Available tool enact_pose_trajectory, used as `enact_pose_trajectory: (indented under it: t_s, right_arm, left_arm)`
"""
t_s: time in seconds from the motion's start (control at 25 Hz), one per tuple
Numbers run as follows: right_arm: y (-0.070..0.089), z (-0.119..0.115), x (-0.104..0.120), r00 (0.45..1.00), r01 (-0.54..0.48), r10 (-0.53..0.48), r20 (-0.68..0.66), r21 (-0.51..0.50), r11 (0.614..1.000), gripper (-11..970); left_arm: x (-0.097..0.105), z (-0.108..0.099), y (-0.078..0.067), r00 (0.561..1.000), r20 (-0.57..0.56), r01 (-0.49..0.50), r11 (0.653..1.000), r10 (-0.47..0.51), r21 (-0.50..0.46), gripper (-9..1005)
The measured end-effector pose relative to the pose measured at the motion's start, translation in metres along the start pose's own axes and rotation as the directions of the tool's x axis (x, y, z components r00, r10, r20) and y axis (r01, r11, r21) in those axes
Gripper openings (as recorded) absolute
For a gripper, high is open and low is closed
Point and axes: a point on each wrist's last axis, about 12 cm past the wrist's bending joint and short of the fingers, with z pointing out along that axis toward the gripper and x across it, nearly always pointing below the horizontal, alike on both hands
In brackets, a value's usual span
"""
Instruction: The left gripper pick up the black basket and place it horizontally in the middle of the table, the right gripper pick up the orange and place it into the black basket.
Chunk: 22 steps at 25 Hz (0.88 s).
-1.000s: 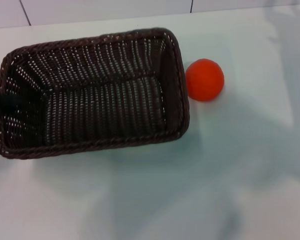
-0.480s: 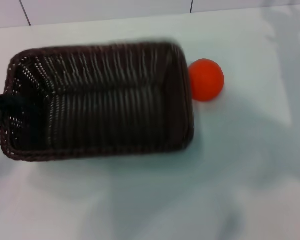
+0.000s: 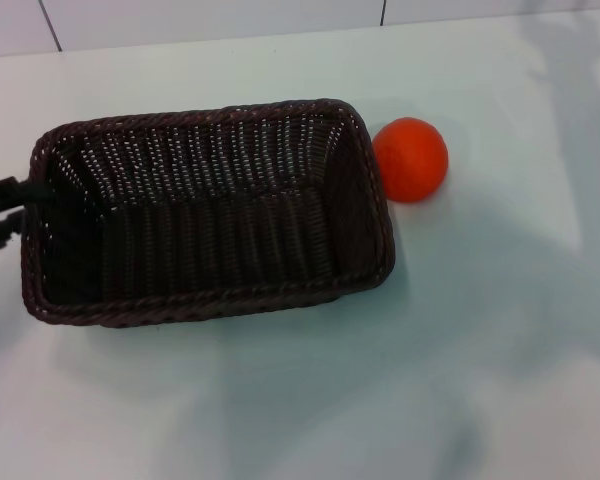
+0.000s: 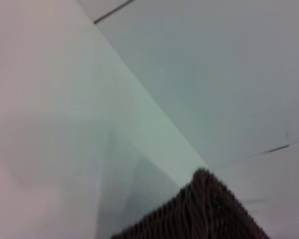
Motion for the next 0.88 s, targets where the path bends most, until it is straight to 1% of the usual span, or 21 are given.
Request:
enact_pose_trajectory:
  t_s: [0.08, 0.16, 0.28, 0.36, 0.44, 0.48, 0.52, 0.56, 0.64, 0.68, 0.76, 0.84, 0.88]
  right_arm:
    - [-0.004, 0.004, 0.001, 1.0, 0.013, -0.013, 0.016, 0.042, 0.999, 715]
    - [-0.008, 0.008, 0.004, 0.999, 0.028, -0.032, 0.04, 0.102, 0.994, 715]
    - [-0.015, 0.016, 0.01, 0.994, 0.056, -0.072, 0.076, 0.197, 0.979, 715]
    - [-0.019, 0.021, 0.017, 0.989, 0.078, -0.108, 0.098, 0.263, 0.961, 723]
    - [-0.023, 0.028, 0.024, 0.978, 0.098, -0.155, 0.139, 0.348, 0.932, 738]
    - [-0.026, 0.031, 0.028, 0.969, 0.104, -0.181, 0.165, 0.391, 0.914, 745]
    - [-0.028, 0.034, 0.031, 0.958, 0.103, -0.205, 0.199, 0.429, 0.897, 753]
    - [-0.031, 0.038, 0.035, 0.946, 0.107, -0.234, 0.224, 0.463, 0.88, 781]
    - [-0.037, 0.044, 0.042, 0.906, 0.103, -0.298, 0.3, 0.526, 0.844, 837]
    - [-0.039, 0.047, 0.044, 0.876, 0.096, -0.333, 0.349, 0.551, 0.829, 866]
    - [-0.046, 0.056, 0.051, 0.796, 0.074, -0.408, 0.447, 0.597, 0.799, 922]
    - [-0.053, 0.063, 0.056, 0.704, 0.055, -0.474, 0.529, 0.625, 0.779, 926]
    - [-0.058, 0.068, 0.06, 0.651, 0.056, -0.514, 0.559, 0.64, 0.766, 928]
  left_arm:
    - [-0.005, -0.005, 0.0, 0.998, 0.031, -0.046, 0.999, 0.046, 0.004, 536]
    - [-0.013, -0.012, 0.001, 0.989, 0.08, -0.125, 0.992, 0.124, 0.007, 545]
    - [-0.025, -0.021, 0.003, 0.954, 0.165, -0.252, 0.968, 0.251, -0.015, 550]
    - [-0.03, -0.024, 0.001, 0.914, 0.222, -0.342, 0.939, 0.339, -0.026, 551]
    - [-0.032, -0.025, -0.003, 0.861, 0.275, -0.437, 0.899, 0.427, -0.027, 552]
    - [-0.032, -0.024, -0.006, 0.825, 0.308, -0.489, 0.872, 0.473, -0.028, 554]
    - [-0.032, -0.023, -0.007, 0.799, 0.339, -0.52, 0.854, 0.497, -0.026, 555]
    - [-0.032, -0.022, -0.008, 0.783, 0.361, -0.535, 0.845, 0.506, -0.024, 556]
    - [-0.033, -0.019, -0.009, 0.759, 0.403, -0.554, 0.833, 0.511, -0.013, 559]
    - [-0.033, -0.017, -0.01, 0.749, 0.418, -0.562, 0.827, 0.514, -0.009, 560]
    - [-0.033, -0.015, -0.012, 0.712, 0.453, -0.6, 0.8, 0.537, -0.006, 562]
    - [-0.031, -0.012, -0.016, 0.674, 0.482, -0.64, 0.768, 0.561, 0.001, 565]
    - [-0.03, -0.011, -0.017, 0.647, 0.501, -0.665, 0.747, 0.574, 0.004, 673]
